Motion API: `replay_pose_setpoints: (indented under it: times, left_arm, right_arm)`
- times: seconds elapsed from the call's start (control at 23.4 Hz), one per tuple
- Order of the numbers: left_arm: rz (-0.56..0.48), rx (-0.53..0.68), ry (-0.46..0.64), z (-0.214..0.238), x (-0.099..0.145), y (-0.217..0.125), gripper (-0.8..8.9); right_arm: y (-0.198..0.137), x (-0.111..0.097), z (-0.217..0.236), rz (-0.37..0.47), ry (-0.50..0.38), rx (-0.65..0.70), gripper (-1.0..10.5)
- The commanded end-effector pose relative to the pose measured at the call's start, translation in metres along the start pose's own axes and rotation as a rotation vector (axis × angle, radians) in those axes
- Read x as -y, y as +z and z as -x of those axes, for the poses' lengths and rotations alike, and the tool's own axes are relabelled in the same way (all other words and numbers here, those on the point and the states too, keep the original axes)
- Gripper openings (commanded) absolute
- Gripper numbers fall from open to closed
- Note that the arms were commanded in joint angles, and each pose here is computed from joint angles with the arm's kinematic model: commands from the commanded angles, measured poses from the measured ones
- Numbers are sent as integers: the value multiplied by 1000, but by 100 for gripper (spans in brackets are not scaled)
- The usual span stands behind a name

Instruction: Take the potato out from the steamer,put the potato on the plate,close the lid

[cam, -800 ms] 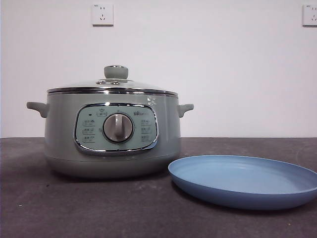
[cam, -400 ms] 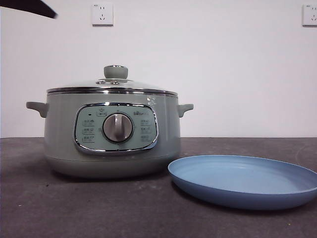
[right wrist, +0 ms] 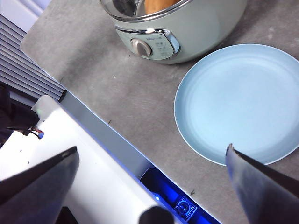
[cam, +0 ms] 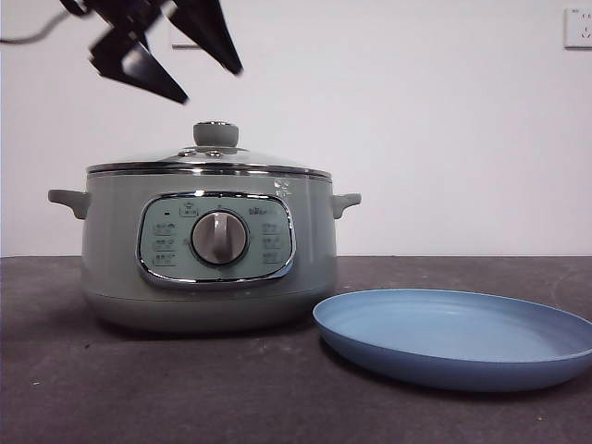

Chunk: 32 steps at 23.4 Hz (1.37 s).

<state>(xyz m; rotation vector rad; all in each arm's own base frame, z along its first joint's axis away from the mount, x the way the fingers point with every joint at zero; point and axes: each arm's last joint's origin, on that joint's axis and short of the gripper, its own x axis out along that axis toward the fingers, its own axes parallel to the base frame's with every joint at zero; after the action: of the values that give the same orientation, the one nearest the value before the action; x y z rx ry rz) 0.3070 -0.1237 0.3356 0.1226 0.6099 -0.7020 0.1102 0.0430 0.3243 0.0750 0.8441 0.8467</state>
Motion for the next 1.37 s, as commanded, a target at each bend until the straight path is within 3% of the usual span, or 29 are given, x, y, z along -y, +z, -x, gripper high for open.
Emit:
replay_pose_setpoints:
  times: [0.04, 0.34, 0.56, 0.73, 1.11, 1.37]
  left_arm:
    - [-21, -24, 7, -17, -1, -3, 628]
    - [-31, -88, 40, -42, -2, -12, 607]
    - [-33, -92, 51, -42, -1, -12, 202]
    - [-36, -92, 46, -42, 1, -12, -11]
    - [-32, -68, 44, -35, 5, -7, -8]
    - [-54, 56, 64, 18, 18, 11, -8]
  right_arm:
    - [1, -1, 0, 6, 1, 4, 599]
    - [1, 0, 0, 8, 0, 7, 599]
    - [1, 0, 0, 9, 0, 7, 599]
    - [1, 0, 0, 9, -3, 7, 599]
    - [1, 0, 0, 8, -2, 7, 598]
    - [10, 2, -2, -30, 2, 62, 598]
